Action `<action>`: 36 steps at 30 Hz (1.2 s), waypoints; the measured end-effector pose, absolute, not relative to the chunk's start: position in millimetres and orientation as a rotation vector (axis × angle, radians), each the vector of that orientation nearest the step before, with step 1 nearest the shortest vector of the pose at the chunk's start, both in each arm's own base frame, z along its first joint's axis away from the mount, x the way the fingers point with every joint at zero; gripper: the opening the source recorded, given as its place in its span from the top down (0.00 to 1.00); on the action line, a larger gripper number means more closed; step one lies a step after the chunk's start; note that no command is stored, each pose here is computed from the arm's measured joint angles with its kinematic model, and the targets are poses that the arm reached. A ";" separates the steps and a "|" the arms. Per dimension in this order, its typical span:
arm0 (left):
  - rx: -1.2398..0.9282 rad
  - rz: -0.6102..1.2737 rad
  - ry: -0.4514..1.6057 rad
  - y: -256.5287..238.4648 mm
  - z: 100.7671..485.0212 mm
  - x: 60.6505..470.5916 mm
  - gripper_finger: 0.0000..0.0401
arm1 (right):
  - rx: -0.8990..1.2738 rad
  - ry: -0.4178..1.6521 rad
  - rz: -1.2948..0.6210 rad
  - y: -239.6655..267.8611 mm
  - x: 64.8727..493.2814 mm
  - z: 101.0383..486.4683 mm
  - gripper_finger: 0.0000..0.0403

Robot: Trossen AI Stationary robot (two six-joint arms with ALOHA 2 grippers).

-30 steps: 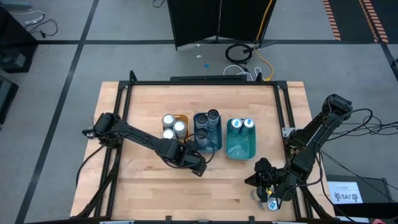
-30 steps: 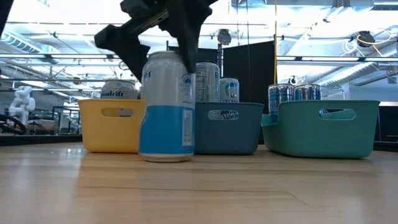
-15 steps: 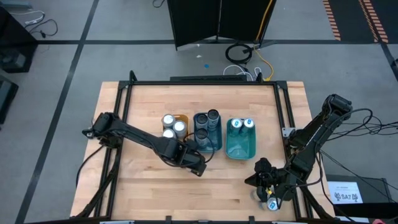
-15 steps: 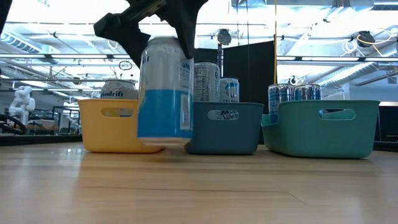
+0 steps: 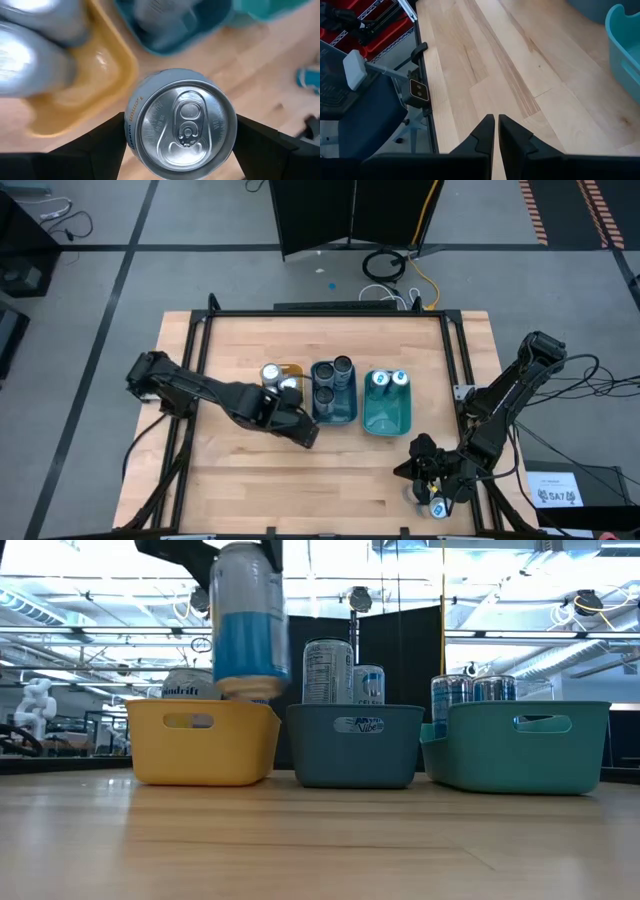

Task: Sort soda cans
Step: Put the blue-white soda can into the yellow bin

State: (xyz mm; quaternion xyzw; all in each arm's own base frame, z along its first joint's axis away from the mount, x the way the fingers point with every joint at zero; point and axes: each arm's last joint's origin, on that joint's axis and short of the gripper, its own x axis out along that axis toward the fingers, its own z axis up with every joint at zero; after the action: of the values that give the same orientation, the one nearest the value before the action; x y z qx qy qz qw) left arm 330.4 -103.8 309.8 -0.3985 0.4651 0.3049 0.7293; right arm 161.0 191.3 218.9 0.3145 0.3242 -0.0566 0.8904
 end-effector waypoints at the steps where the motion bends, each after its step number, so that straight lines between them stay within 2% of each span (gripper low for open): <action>1: -0.872 0.694 1.016 -100.4 313.2 326.5 0.21 | 0.653 0.673 -0.117 191.3 161.0 218.9 0.96; 8: -0.828 0.841 1.026 -79.1 320.5 311.1 0.21 | 0.656 0.670 -0.119 191.4 161.1 219.1 0.96; 22: -0.816 0.901 0.976 -66.5 308.6 317.4 0.21 | 0.660 0.669 -0.121 191.6 161.1 218.9 0.96; 36: -0.793 0.964 1.060 -74.3 263.3 346.2 0.19 | 0.656 0.670 -0.121 191.7 161.3 218.4 0.96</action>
State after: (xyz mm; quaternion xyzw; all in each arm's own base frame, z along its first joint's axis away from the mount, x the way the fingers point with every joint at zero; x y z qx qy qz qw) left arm 346.2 -74.3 263.3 -0.3536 0.4728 0.4301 0.6830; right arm 161.3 191.7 218.4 0.3161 0.3225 -0.0584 0.8903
